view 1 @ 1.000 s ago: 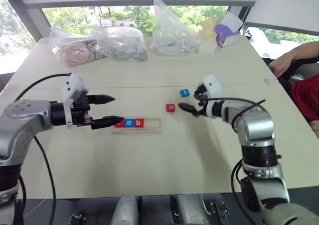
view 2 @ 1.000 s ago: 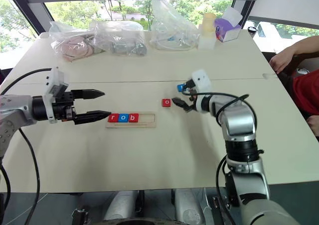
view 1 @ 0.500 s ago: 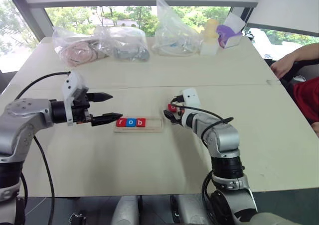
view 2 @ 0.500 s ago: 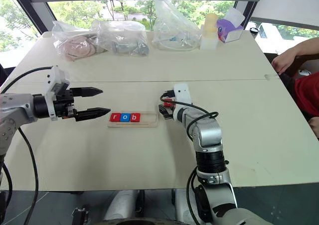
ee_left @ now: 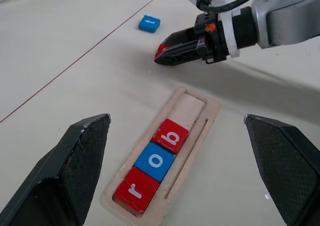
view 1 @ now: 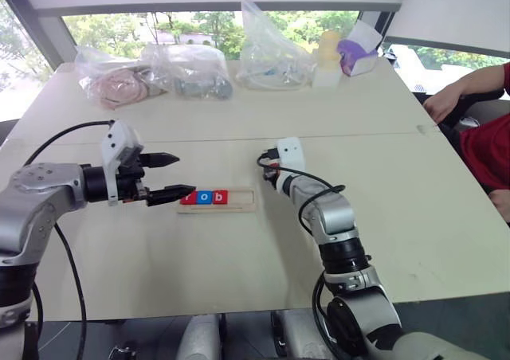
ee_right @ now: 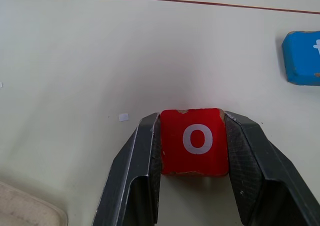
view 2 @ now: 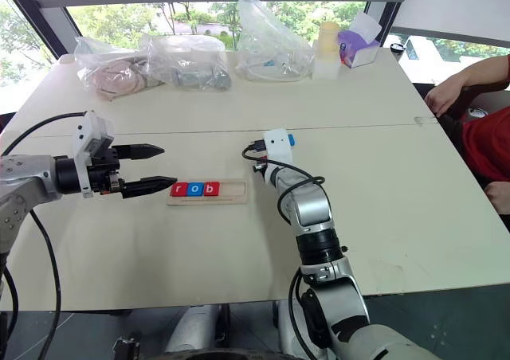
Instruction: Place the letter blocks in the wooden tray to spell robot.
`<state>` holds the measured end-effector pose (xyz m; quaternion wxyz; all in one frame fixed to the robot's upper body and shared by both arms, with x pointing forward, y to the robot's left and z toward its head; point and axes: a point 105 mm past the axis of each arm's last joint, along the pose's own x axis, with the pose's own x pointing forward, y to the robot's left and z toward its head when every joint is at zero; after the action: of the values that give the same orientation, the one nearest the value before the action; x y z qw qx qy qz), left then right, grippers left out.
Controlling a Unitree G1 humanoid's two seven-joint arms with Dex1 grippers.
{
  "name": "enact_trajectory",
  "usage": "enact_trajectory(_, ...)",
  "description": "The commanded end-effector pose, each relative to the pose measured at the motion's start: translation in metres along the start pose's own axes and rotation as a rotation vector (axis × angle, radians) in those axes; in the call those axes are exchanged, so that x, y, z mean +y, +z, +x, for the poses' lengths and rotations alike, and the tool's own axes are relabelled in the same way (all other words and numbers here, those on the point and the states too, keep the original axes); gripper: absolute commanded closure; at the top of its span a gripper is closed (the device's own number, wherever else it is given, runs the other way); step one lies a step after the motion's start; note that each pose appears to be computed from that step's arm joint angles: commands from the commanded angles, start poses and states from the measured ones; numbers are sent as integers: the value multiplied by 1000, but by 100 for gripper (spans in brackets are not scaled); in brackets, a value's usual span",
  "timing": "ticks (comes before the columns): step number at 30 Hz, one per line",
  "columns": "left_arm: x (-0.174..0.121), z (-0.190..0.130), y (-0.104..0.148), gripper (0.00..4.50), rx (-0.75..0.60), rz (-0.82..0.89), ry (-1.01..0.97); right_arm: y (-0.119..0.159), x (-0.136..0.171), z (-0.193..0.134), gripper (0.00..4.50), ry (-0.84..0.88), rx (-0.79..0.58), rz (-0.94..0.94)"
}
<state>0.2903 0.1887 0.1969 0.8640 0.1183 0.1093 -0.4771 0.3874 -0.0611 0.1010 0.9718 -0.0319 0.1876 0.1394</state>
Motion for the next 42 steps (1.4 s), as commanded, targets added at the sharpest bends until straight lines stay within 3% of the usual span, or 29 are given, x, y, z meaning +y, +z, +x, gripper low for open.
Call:
enact_trajectory(1,-8,1,9,0,-9,58,-33,26,-29,-27,327,-78,-87,-45)
enact_trajectory(9,-17,17,5,0,0,74,-107,1,-30,-94,327,-82,53,137)
enact_trajectory(18,-15,27,4,0,-2,80,-148,-42,-20,-92,327,-67,223,272)
enact_trajectory(23,-13,27,3,0,3,82,-149,-53,-22,-87,96,-70,257,308)
enact_trajectory(25,-12,26,2,0,6,80,-147,-42,-23,-87,5,-56,216,253)
enact_trajectory(27,-12,24,1,0,9,79,-146,-25,-30,-89,5,-65,147,166)
enact_trajectory(29,-14,23,0,0,17,73,-155,12,-46,-93,5,-64,-2,39)
enact_trajectory(31,-19,20,-2,0,36,67,-184,46,-41,-100,5,99,-124,-13)
enact_trajectory(33,-25,16,-4,0,62,68,-227,62,-38,-112,5,275,-180,-124)
enact_trajectory(36,-36,12,-4,0,94,77,-299,59,-42,-131,5,509,-193,-309)
enact_trajectory(42,-53,8,-1,0,130,100,-382,7,-68,-127,5,733,-72,-556)
